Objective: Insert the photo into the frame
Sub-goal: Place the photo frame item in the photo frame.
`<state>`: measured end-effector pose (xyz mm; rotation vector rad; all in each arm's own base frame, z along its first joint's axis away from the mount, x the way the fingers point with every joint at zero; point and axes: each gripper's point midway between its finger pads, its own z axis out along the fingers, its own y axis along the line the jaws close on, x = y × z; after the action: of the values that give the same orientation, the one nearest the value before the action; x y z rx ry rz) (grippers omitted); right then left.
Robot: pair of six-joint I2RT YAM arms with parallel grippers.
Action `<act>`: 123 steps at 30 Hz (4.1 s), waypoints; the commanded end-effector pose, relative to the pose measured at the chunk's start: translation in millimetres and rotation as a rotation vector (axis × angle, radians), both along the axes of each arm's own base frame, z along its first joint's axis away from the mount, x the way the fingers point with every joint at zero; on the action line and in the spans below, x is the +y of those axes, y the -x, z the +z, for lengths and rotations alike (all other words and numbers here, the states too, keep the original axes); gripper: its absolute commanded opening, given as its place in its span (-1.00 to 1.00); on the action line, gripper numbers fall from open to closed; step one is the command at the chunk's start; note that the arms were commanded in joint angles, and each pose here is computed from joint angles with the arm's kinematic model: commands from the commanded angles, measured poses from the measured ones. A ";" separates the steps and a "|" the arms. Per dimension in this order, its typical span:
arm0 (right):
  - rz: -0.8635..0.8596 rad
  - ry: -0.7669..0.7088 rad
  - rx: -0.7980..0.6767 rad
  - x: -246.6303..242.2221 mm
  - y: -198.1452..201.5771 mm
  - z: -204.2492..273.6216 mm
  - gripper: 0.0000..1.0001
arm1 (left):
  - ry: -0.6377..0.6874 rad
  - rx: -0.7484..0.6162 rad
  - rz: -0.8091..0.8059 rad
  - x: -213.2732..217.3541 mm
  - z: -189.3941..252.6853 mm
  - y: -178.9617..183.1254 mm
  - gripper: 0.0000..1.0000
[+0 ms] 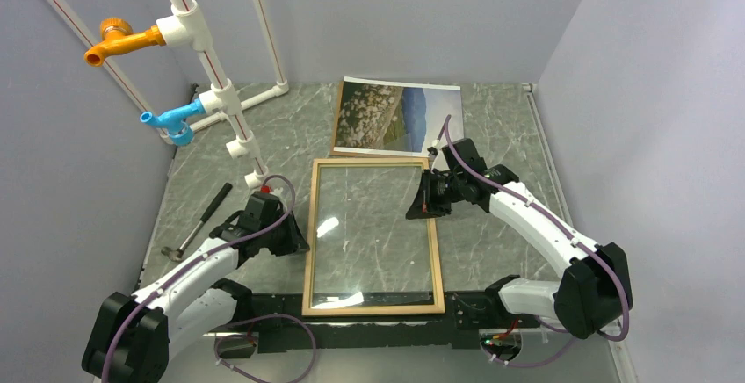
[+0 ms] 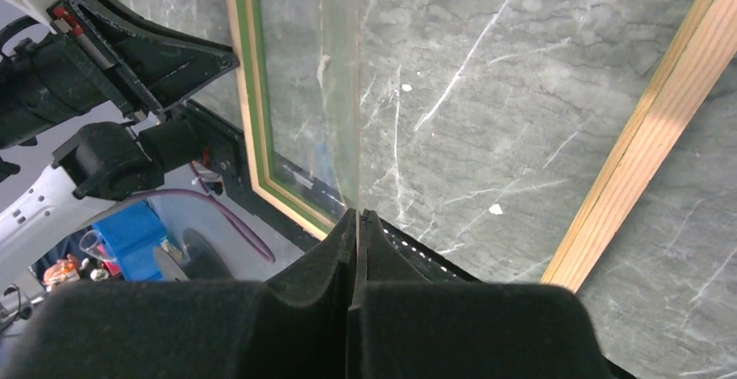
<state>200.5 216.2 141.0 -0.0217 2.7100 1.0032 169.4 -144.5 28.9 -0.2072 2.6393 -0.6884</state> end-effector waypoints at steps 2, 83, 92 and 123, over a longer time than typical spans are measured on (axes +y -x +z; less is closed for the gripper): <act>0.019 0.000 0.016 1.8 7.7 -4.0 -0.94 | -0.079 0.010 0.006 13.7 -14.2 3.0 -0.59; -0.034 0.361 0.041 -37.7 4.9 -78.6 0.97 | -0.059 -0.012 -0.014 10.2 -10.9 2.7 -0.65; -0.061 0.344 -0.002 -40.7 5.8 -70.4 0.99 | -0.050 -0.090 0.025 12.9 6.5 -4.0 -0.45; -0.115 0.201 -0.129 -26.5 -7.1 -41.9 0.99 | 0.346 -0.490 -0.298 -44.1 129.1 14.8 0.99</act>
<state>202.7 181.1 93.8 0.0269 2.6938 0.6091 157.7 -176.9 147.2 0.1032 2.0916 -1.0954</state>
